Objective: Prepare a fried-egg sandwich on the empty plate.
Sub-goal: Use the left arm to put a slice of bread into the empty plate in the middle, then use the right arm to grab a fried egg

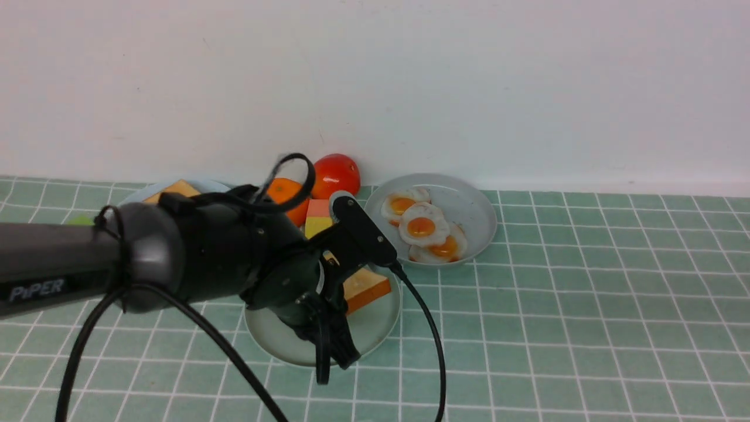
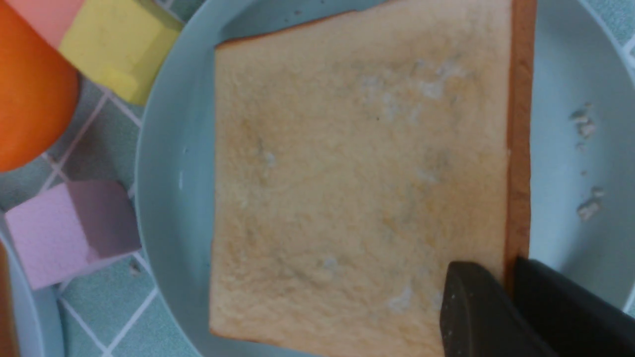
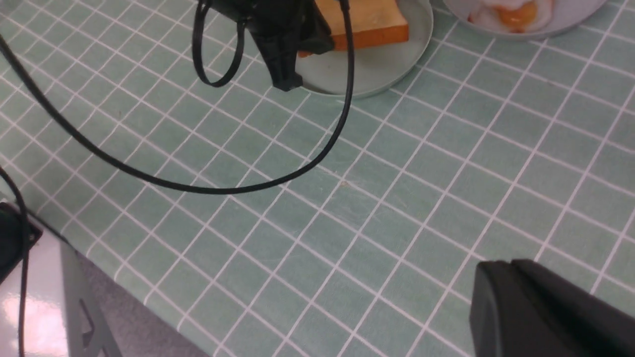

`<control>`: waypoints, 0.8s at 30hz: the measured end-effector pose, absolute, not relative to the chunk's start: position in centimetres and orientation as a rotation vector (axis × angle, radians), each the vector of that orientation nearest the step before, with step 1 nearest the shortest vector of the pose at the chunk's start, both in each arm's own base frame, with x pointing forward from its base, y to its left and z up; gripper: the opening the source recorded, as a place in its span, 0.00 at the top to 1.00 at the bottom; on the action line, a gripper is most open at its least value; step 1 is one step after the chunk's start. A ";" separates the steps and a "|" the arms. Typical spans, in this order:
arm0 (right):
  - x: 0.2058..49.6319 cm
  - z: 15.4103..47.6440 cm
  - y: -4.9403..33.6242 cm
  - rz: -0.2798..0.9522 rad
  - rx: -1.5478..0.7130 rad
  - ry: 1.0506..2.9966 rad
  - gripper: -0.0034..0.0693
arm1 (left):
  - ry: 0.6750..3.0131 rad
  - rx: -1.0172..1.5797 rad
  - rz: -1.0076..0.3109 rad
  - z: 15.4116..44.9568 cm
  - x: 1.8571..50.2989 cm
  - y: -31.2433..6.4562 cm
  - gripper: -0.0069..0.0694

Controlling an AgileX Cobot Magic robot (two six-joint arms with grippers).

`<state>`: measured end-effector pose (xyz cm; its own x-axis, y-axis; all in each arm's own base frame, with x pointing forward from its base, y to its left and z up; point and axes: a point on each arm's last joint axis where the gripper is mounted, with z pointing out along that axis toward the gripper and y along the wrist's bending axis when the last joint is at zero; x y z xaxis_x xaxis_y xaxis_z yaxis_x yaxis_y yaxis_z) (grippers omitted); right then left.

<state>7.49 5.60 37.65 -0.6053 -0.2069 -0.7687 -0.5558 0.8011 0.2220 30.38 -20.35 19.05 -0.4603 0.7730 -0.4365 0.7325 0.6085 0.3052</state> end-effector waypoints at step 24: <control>22.6 33.8 8.6 0.632 -0.365 2.412 0.58 | 2.041 0.506 -0.285 37.5 16.9 -11.9 0.93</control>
<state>22.62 8.58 33.83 -0.7747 -0.1052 -0.6235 -0.3974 0.8480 0.3507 16.93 -11.88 37.46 -0.4370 0.2348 -0.8683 0.4638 0.8859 0.0062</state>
